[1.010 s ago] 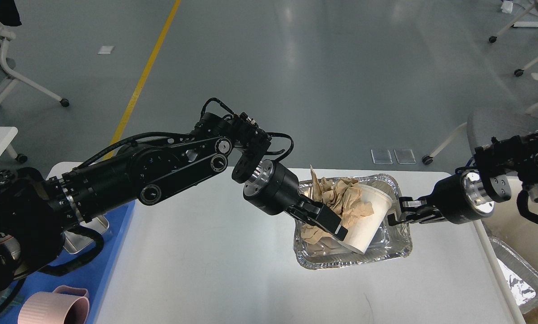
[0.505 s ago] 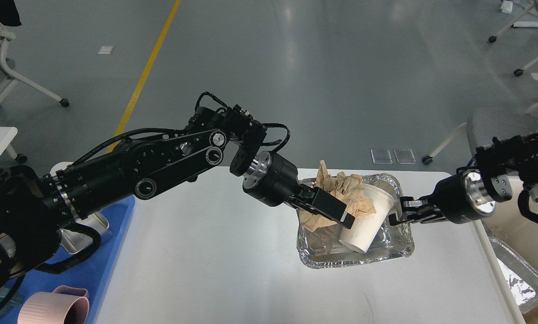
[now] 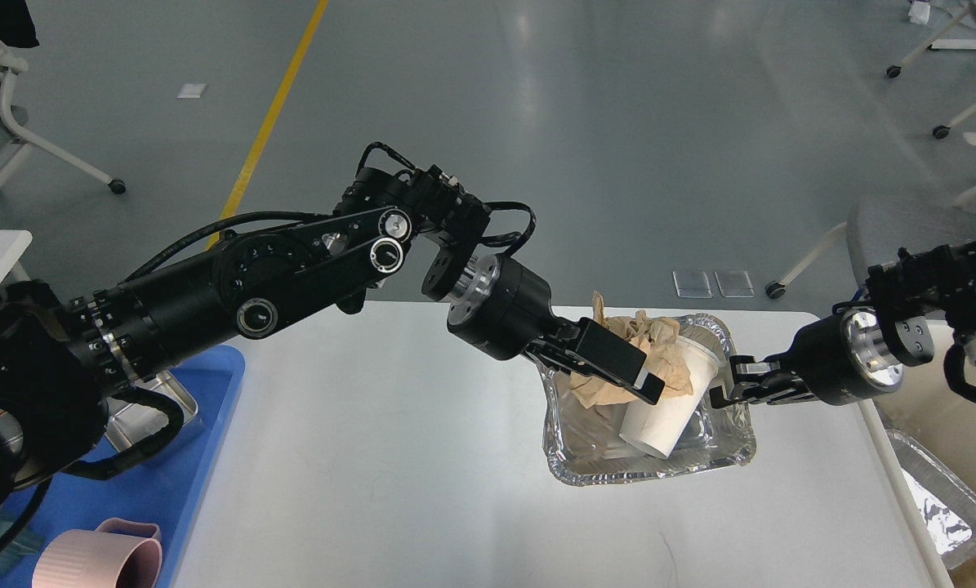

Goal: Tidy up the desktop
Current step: 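Press the paper bag into the foil container and open the left gripper, then lift the foil container with the right gripper and tip it into the white bin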

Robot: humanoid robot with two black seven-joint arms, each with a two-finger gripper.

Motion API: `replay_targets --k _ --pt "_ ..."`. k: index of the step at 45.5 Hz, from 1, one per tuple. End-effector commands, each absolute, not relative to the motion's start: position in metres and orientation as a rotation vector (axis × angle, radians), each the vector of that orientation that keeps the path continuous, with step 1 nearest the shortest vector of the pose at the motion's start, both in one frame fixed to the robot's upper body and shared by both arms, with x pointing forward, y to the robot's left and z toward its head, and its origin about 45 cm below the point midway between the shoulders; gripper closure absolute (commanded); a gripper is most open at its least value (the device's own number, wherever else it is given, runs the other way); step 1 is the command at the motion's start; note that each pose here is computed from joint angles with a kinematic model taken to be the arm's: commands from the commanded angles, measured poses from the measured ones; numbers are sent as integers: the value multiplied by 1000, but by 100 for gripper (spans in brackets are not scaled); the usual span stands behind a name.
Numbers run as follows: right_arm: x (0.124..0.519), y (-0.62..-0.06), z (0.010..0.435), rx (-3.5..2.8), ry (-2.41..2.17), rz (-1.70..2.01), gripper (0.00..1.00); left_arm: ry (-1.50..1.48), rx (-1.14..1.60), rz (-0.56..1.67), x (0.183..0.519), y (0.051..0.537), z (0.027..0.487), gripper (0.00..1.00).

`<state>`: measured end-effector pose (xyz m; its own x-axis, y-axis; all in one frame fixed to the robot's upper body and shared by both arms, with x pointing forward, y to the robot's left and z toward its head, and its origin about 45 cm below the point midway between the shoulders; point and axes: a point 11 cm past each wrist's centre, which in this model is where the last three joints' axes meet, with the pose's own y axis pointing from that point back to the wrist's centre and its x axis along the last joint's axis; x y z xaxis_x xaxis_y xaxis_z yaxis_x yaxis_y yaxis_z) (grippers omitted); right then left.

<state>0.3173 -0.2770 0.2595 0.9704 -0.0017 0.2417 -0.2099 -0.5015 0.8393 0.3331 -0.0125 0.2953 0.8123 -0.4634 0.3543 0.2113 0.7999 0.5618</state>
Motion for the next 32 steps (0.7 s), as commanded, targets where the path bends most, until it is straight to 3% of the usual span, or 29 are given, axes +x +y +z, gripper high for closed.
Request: replay_targets --k 1,32 --pt "318 -279 261 2083 -157 256 100 -502 536 -380 334 -11 294 4" --pt "321 -294 255 2083 -214 203 100 -488 449 -284 354 5 332 4"
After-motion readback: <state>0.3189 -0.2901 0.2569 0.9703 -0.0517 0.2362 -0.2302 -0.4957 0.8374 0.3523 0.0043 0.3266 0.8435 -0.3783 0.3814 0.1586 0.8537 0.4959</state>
